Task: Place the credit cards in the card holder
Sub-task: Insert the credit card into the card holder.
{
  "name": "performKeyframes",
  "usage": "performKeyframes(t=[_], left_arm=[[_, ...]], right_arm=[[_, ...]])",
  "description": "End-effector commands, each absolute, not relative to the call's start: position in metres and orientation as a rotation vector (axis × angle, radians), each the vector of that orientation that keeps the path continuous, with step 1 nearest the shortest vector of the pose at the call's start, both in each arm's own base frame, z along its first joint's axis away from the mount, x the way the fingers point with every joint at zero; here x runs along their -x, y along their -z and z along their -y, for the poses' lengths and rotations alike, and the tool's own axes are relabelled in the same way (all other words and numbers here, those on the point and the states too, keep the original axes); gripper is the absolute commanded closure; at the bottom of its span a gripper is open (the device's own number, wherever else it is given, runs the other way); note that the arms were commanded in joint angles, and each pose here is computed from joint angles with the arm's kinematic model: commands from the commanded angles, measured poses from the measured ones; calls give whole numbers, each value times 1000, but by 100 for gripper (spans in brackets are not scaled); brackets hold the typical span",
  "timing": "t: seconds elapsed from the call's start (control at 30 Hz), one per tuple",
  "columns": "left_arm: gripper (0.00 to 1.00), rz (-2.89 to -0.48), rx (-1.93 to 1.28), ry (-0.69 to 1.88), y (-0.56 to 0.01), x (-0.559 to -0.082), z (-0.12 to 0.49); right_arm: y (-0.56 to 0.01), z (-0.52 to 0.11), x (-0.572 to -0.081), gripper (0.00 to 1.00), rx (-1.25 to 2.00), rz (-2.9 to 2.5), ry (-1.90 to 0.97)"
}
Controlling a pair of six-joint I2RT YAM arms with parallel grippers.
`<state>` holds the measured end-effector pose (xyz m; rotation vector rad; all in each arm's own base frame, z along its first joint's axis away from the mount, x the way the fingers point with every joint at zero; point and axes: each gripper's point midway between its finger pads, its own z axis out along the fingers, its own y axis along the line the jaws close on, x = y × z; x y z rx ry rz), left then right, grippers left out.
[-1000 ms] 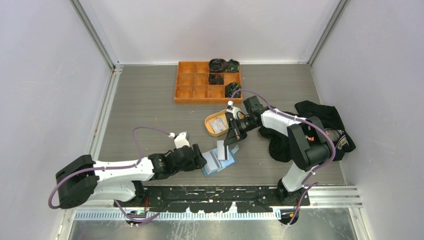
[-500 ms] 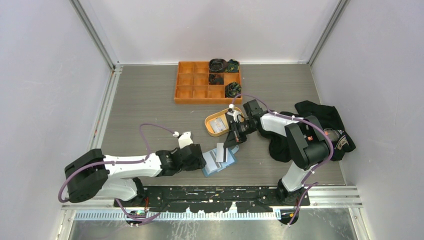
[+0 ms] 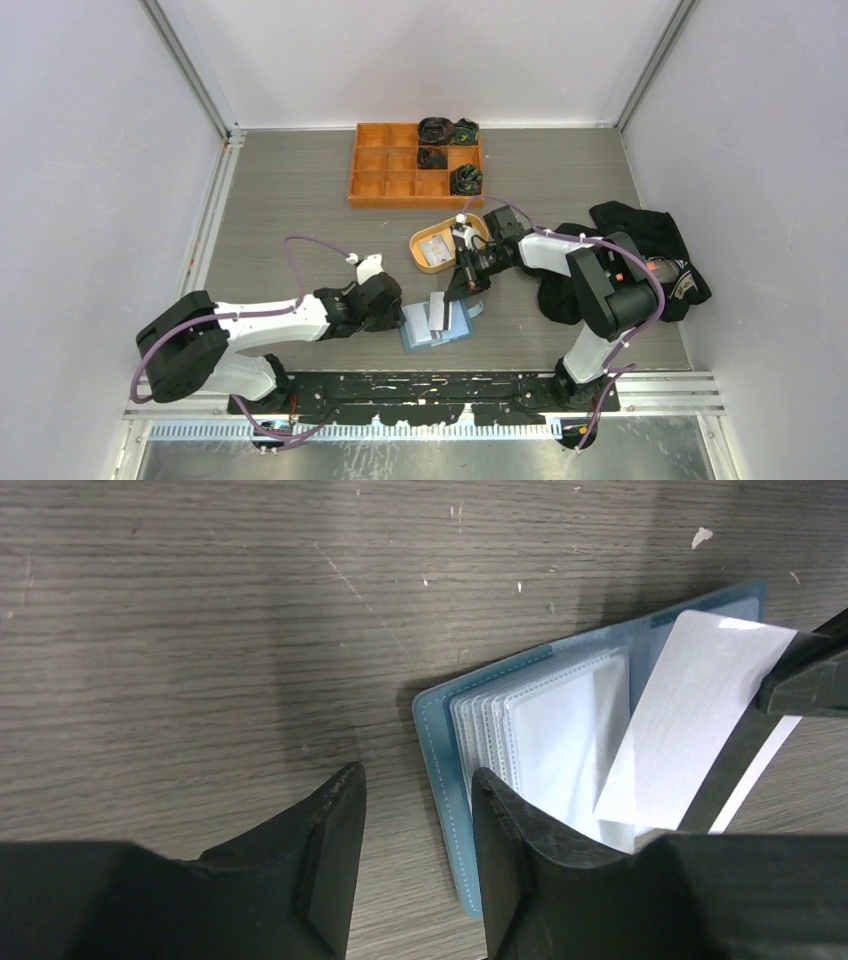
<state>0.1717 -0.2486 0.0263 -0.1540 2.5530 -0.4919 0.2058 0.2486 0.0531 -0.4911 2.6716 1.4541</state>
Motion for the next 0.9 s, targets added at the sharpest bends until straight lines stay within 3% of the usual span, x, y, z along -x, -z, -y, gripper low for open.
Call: performKeyframes(t=[0.0, 0.17, 0.87], left_arm=[[56, -2574, 66, 497, -31, -179, 258], [56, -2585, 40, 510, -31, -186, 265], [52, -2474, 29, 771, -67, -180, 277]], right_arm=[[-60, -256, -202, 98, 565, -2614, -1500], [-60, -257, -196, 92, 561, -2630, -1521], [-46, -236, -206, 96, 102, -2663, -1265]])
